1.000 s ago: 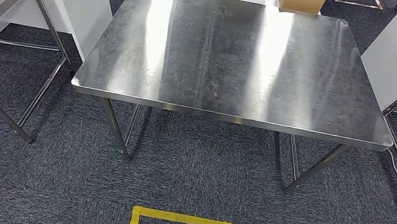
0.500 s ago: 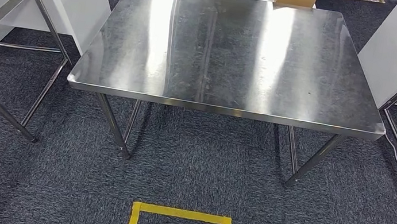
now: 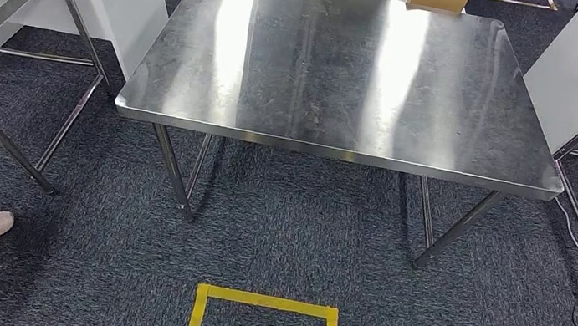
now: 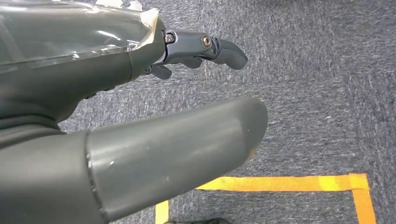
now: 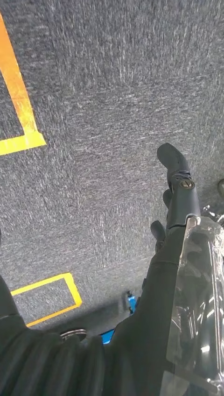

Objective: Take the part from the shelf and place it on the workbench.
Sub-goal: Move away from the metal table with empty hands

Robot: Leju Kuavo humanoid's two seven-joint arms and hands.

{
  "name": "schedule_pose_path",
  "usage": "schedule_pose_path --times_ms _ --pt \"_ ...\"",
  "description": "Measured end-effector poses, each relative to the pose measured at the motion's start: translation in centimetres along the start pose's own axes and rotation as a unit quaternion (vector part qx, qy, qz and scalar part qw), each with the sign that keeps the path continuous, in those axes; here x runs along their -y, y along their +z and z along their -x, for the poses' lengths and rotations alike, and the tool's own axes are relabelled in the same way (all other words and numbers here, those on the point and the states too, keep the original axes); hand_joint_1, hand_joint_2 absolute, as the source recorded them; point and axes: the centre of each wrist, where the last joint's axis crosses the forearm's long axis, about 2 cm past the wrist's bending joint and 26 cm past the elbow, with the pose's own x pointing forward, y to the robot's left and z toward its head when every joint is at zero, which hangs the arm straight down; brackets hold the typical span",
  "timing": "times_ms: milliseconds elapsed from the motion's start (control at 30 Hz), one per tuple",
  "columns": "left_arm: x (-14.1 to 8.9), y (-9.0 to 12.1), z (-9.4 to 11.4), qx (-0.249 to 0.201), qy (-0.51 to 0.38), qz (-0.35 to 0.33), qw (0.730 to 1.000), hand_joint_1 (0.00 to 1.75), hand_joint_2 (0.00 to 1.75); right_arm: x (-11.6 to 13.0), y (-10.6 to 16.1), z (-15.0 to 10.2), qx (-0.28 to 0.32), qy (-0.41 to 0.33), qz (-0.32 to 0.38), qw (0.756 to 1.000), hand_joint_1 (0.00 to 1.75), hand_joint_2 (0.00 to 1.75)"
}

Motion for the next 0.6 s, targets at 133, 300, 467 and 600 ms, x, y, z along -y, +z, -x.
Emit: schedule_pose_path --times_ms 133,300,467,600 --pt "0.10 0.03 -0.06 0.002 0.002 0.001 1.000 0.00 0.00 0.08 -0.07 -0.14 0.002 -0.003 0.001 1.000 0.00 1.75" --pt "0.03 0.06 0.06 0.003 0.003 0.001 1.000 0.00 0.00 0.04 -0.04 -0.11 0.001 -0.006 0.001 1.000 0.00 1.75" --pt "0.03 0.06 0.07 0.005 0.001 0.004 1.000 0.00 0.00 0.08 -0.06 -0.04 -0.003 -0.007 0.001 1.000 0.00 1.75" --pt "0.03 -0.10 -0.15 0.008 -0.001 0.006 1.000 0.00 0.00 0.05 -0.04 -0.03 -0.007 -0.009 0.001 1.000 0.00 1.75"
